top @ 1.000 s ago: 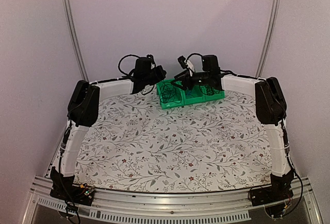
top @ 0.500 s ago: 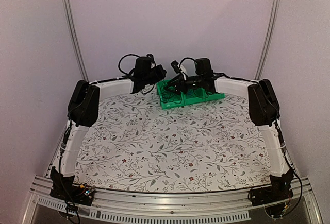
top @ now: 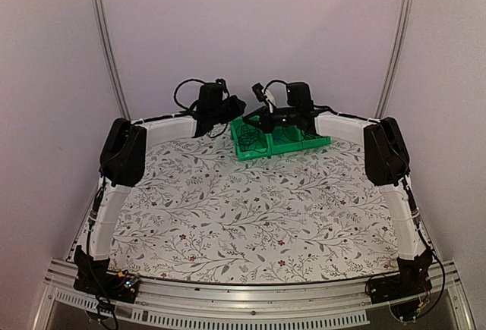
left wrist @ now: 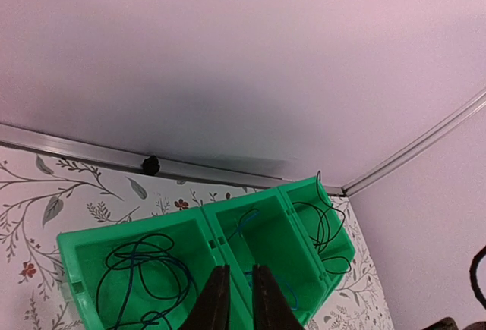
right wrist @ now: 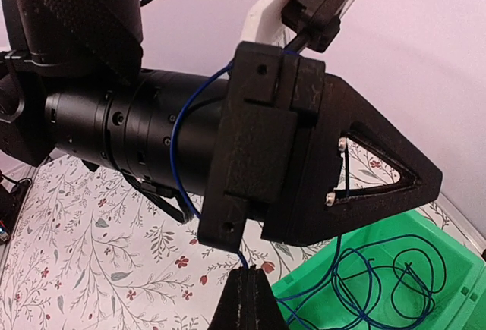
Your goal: Untangle the cables
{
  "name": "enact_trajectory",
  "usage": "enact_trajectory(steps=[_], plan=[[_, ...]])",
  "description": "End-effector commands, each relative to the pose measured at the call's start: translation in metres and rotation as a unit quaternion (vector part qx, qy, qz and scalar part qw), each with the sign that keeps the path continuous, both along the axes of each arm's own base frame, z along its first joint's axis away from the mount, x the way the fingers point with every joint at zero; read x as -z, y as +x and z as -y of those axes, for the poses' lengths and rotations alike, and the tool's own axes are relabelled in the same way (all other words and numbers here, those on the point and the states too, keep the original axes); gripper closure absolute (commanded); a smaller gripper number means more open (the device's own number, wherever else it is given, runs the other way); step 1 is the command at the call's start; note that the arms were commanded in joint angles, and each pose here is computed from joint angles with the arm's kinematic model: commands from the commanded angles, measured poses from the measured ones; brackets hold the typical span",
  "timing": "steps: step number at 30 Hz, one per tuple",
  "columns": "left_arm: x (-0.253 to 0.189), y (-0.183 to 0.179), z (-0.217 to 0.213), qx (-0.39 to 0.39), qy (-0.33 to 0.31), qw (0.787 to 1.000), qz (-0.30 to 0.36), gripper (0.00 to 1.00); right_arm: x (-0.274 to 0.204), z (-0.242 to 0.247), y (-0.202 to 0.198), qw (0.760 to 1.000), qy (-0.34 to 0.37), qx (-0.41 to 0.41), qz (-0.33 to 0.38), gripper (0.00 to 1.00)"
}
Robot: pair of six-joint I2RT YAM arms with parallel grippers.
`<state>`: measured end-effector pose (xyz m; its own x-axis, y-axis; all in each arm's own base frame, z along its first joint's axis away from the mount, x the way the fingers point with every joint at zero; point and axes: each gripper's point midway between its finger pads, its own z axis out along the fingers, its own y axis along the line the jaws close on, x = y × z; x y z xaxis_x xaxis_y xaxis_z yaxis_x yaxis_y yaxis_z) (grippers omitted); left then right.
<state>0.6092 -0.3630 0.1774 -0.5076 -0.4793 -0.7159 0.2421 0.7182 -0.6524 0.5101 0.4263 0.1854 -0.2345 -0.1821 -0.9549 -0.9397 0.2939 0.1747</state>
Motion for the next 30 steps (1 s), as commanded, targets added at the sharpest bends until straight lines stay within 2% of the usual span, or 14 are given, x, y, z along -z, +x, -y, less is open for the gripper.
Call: enact_trajectory(steps=[1,4,9,14,19,22,25,30], plan=[[0.008,0.0,-0.01,-0.006,0.018,1.0,-0.005,0.84,-0.048,0.001,0.008,0.998,0.059,0.003,0.031,1.0],[0.012,-0.004,-0.015,-0.006,0.027,1.0,-0.01,0.8,-0.068,0.008,0.018,0.996,0.086,0.018,0.029,1.0],[0.017,-0.003,-0.028,-0.029,0.048,0.998,-0.015,0.69,-0.075,0.015,0.023,0.994,0.102,0.02,0.022,1.0],[0.023,0.002,-0.039,-0.05,0.05,0.997,-0.034,0.69,-0.073,0.018,0.013,0.994,0.107,-0.01,0.013,1.0],[0.026,0.007,-0.041,-0.057,0.054,0.996,-0.036,0.55,-0.076,0.02,0.005,0.993,0.113,-0.029,0.01,1.0],[0.024,0.015,-0.045,-0.069,0.017,0.997,-0.043,0.5,-0.075,0.018,-0.007,0.992,0.108,-0.058,0.013,1.0],[0.002,0.022,-0.041,-0.062,-0.037,0.997,-0.014,0.47,-0.058,0.02,-0.011,0.994,0.091,-0.054,-0.002,1.0],[-0.011,0.027,-0.034,-0.059,-0.054,0.997,-0.003,0.47,-0.027,0.022,-0.009,0.997,0.059,-0.037,-0.023,1.0]])
